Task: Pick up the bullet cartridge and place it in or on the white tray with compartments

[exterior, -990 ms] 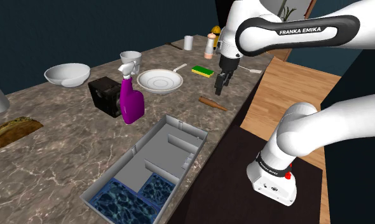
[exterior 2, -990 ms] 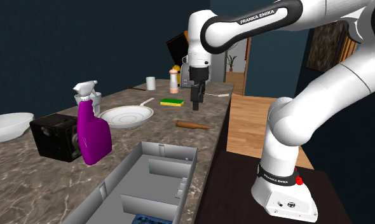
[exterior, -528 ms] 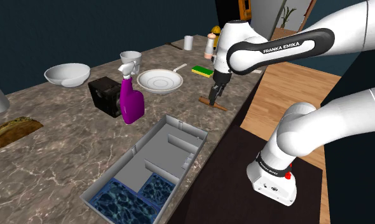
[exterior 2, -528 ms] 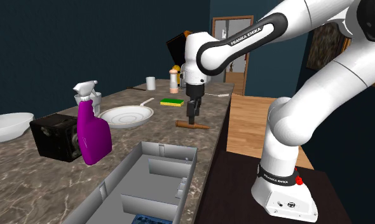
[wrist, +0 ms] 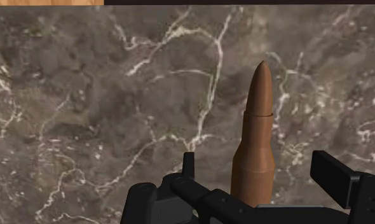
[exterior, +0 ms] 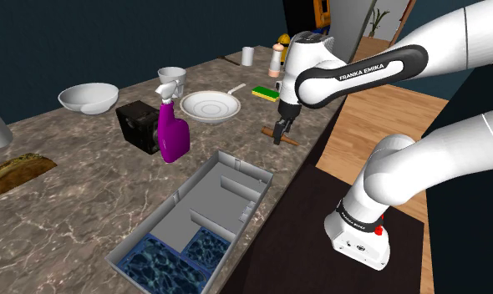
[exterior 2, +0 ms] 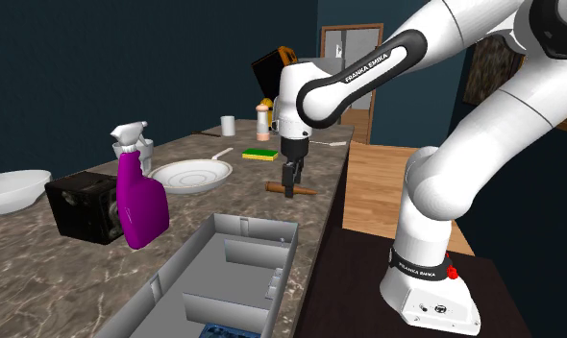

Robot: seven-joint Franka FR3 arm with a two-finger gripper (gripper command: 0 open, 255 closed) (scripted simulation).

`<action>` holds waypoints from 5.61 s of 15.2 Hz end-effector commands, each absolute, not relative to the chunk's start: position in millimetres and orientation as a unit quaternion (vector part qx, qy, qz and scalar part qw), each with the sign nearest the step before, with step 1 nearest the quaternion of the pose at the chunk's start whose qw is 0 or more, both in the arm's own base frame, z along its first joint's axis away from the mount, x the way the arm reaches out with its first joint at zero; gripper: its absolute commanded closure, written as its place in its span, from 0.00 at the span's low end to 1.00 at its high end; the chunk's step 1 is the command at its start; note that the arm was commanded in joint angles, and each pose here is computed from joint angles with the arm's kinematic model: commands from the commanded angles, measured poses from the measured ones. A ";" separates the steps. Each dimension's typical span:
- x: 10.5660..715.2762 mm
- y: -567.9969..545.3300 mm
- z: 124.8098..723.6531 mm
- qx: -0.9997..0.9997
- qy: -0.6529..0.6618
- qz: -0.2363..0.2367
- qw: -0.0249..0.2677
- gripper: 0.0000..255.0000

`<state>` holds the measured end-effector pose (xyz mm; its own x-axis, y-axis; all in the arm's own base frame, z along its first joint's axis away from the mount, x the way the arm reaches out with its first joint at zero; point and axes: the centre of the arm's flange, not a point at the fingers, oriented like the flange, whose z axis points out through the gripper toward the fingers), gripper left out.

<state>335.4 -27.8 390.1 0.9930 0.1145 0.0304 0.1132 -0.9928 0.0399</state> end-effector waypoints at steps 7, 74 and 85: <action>335.4 -27.8 389.7 0.998 0.057 0.016 0.019 1.00; 303.2 386.8 487.4 0.998 0.057 0.016 0.019 1.00; 303.2 386.8 441.2 0.998 0.057 0.016 0.019 1.00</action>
